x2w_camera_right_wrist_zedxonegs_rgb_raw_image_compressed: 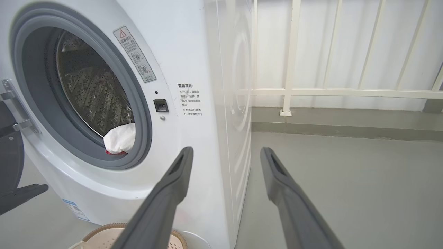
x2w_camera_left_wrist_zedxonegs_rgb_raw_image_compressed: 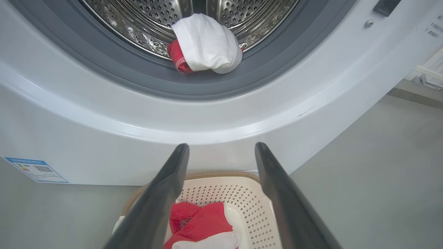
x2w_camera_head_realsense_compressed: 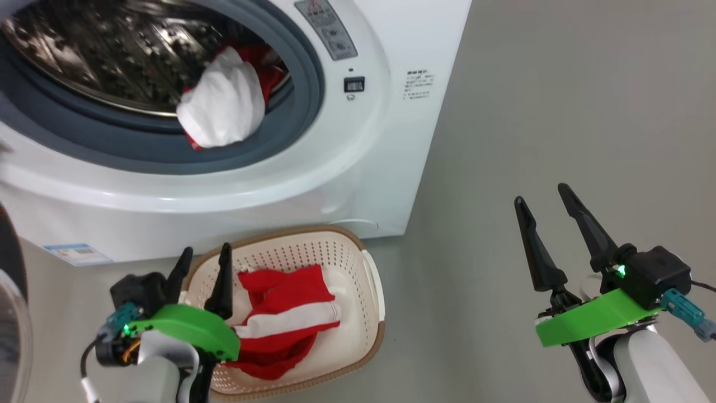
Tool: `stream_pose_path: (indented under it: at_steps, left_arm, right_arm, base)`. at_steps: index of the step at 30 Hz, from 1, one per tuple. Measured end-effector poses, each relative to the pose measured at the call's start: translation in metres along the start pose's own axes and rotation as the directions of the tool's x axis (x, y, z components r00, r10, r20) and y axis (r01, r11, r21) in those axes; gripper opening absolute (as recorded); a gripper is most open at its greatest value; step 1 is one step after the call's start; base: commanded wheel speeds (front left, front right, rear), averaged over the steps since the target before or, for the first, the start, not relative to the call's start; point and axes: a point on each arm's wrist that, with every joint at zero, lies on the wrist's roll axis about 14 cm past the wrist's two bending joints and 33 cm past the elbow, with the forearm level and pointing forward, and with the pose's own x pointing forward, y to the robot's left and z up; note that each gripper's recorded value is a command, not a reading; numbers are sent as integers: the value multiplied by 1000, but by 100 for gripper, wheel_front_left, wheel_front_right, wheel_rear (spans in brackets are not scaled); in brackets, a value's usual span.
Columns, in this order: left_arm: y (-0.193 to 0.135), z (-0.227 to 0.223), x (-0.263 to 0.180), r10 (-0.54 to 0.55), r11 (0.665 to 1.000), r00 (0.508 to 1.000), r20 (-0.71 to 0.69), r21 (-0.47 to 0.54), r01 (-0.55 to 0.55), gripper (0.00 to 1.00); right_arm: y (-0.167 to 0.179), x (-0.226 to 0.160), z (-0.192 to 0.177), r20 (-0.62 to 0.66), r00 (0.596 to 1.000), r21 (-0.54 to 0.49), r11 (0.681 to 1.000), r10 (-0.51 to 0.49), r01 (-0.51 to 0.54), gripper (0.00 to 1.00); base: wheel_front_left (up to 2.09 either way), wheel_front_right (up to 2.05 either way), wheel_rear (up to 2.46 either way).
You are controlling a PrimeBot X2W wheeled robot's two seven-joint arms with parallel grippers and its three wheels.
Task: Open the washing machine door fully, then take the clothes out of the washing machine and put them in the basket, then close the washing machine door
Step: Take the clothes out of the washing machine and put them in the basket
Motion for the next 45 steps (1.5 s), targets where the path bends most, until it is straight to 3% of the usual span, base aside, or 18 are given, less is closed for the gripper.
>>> stream_pose_path:
  at_steps: [8,21,45]
  left_arm:
    - [12,39,-37,34,999,989,144,28,-38,100]
    - [1,87,-96,-14,992,944,329,121,-28,100]
    - [-14,85,-127,-65,991,933,354,133,19,100]
  right_arm:
    - [6,-16,20,48,999,-1,1000,6,-6,100]
    - [1,-51,45,117,993,-3,1000,-27,28,100]
    - [-3,-79,60,163,986,-11,999,-44,47,100]
  base:
    - [0,0,0]
    - [0,0,0]
    - [0,0,0]
